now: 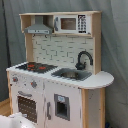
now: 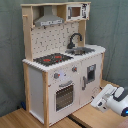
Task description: Play with the kitchen
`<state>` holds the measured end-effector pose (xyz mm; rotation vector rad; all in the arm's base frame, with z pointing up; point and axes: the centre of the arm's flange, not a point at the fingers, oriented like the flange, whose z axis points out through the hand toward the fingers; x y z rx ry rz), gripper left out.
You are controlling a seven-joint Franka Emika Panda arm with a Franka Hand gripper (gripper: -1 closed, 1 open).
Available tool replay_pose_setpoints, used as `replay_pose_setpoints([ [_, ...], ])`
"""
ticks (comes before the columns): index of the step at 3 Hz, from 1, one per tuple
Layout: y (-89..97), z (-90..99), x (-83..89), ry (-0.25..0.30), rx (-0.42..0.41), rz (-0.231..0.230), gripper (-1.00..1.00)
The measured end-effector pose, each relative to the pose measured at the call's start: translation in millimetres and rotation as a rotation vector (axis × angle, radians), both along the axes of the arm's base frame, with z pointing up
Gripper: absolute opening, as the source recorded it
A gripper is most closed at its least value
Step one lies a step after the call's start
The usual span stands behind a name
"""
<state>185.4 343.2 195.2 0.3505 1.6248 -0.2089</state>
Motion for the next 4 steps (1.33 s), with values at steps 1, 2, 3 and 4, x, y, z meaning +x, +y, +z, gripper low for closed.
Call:
replay_pose_setpoints([
  [1,3.9,6.1,-5.2,-0.032,0.033,-0.002,1.00],
  [2,7.9,12.9,-11.3,-0.061,0.071,0.001,1.00],
  [3,11.5,20.2,-17.6,-0.088,0.111,0.007,1.00],
  [4,15.3,28.2,-23.8,-0.115,0.154,0.016,1.00],
])
